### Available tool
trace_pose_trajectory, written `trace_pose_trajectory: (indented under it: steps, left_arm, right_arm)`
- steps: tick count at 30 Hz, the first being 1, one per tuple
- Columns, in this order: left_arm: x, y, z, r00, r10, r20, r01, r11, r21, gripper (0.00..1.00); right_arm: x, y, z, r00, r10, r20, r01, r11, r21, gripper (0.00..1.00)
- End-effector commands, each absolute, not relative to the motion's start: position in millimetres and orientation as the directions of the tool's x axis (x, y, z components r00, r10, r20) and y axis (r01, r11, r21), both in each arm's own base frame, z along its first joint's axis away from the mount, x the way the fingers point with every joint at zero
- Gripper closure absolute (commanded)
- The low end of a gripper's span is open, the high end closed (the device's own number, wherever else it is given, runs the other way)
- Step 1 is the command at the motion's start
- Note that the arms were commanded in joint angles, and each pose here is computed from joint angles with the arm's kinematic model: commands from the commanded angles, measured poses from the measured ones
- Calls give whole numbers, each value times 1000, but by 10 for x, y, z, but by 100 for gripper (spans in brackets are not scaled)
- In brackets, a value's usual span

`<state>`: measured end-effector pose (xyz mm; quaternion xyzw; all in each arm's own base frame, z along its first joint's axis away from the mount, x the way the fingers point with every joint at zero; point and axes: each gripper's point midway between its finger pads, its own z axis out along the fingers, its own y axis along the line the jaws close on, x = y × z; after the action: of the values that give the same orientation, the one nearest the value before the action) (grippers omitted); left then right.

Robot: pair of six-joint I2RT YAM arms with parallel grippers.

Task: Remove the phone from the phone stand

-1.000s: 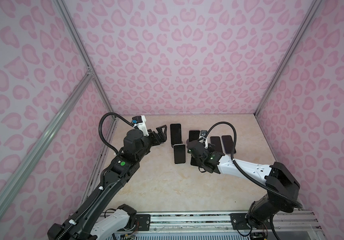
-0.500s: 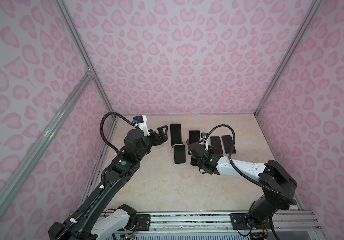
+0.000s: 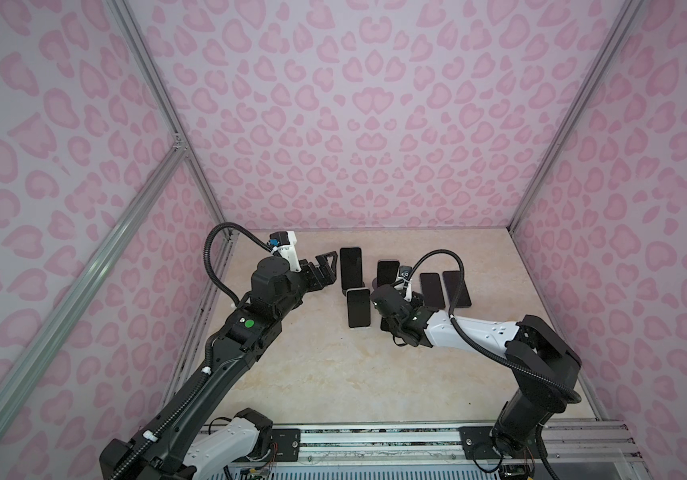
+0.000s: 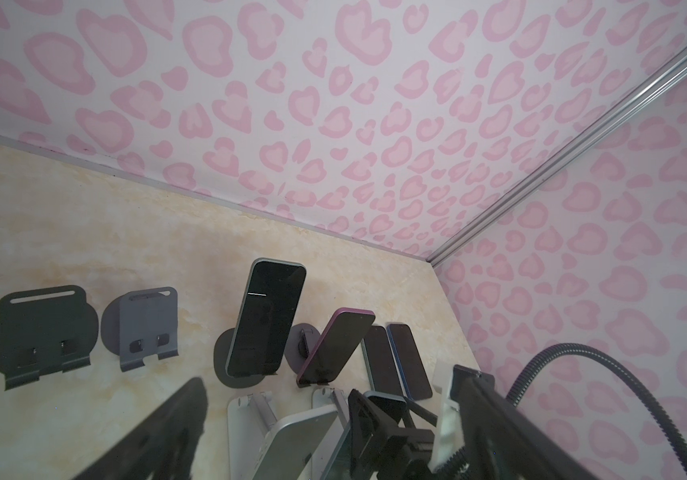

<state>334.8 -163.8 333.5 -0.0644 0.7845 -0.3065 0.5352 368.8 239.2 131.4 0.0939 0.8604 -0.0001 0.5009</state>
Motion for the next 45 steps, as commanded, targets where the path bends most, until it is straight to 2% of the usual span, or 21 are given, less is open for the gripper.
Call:
trace_pose_trajectory:
  steps: [1, 13, 26, 38, 45]
  left_arm:
    - [3367, -1664, 3428, -399, -443, -803, 250, 790, -560, 2]
    - [3382, -1717, 3392, -419, -440, -794, 259, 780, -569, 2]
    - [3408, -1754, 3363, -441, -435, -785, 264, 774, -576, 2]
    - [3452, -1789, 3296, -467, -434, -770, 262, 764, -590, 2]
    - [3474, -1789, 3268, -472, -433, -768, 257, 765, -590, 2]
  right_arm:
    - [3662, 2362, 1249, -484, 179, -856, 178, 979, 104, 12]
    - [3644, 2417, 1128, -501, 174, -848, 173, 980, 98, 17]
    - [3626, 2503, 1139, -498, 174, -849, 101, 985, 142, 30]
    - [3591, 2544, 1363, -480, 161, -862, 37, 986, 163, 33]
    - [3546, 2619, 1506, -477, 99, -873, -60, 988, 145, 33]
